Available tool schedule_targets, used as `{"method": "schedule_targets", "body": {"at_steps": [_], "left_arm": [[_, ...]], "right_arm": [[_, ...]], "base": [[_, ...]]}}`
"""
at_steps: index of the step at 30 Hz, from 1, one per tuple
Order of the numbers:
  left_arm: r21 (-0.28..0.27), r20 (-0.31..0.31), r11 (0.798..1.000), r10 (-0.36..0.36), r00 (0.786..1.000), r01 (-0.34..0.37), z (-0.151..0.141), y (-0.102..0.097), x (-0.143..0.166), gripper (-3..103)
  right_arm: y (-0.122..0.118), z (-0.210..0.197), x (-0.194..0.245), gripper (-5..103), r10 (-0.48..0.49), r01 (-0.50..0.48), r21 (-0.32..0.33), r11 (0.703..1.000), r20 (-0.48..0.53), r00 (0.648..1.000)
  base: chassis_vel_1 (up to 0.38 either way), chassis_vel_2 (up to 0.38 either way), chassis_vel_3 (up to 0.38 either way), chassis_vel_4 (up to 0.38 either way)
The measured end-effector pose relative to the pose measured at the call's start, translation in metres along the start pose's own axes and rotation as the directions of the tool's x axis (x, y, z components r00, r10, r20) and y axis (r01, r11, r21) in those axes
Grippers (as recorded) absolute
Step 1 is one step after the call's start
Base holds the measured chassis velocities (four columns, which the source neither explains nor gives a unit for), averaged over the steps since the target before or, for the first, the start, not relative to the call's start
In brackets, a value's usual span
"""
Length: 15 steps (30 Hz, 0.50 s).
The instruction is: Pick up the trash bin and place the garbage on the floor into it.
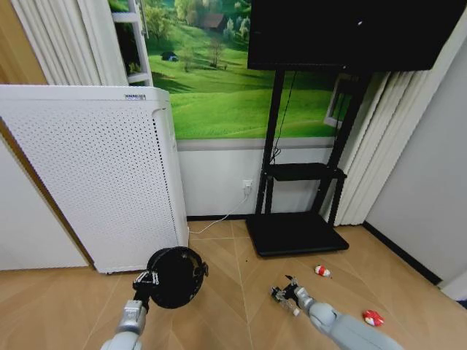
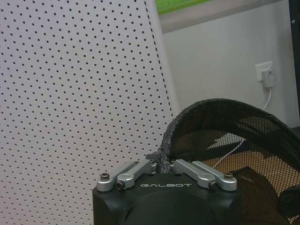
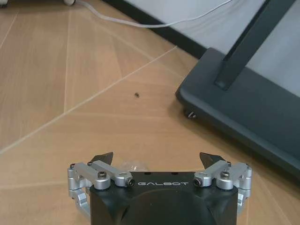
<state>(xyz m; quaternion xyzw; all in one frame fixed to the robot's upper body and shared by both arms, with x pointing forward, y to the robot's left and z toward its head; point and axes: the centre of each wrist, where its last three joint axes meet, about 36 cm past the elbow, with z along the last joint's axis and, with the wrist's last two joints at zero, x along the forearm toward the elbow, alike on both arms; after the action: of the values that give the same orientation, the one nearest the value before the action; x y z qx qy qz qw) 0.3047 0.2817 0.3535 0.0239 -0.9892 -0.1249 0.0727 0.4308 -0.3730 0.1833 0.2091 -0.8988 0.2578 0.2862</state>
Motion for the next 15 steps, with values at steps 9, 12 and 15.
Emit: {"method": "schedule_targets", "body": {"at_steps": [9, 12, 15], "left_arm": [[0.003, -0.009, 1.0, 0.007, 1.0, -0.007, 0.006, -0.006, -0.003, 4], [0.003, -0.01, 1.0, 0.012, 1.0, -0.012, 0.007, -0.009, -0.003, 4], [0.003, -0.011, 1.0, 0.015, 1.0, -0.015, 0.008, -0.012, -0.002, 4]], "right_arm": [[0.011, 0.039, 0.002, 100, -0.017, 0.021, 0.049, 0.999, -0.07, 0.997], [0.013, 0.045, 0.001, 100, -0.009, 0.012, 0.045, 0.999, -0.085, 0.996], [0.014, 0.05, 0.0, 100, -0.004, 0.008, 0.046, 0.999, -0.096, 0.995]], "base": [[0.0, 0.0, 0.0, 0.0], [0.0, 0.0, 0.0, 0.0], [0.0, 0.0, 0.0, 0.0]]}}
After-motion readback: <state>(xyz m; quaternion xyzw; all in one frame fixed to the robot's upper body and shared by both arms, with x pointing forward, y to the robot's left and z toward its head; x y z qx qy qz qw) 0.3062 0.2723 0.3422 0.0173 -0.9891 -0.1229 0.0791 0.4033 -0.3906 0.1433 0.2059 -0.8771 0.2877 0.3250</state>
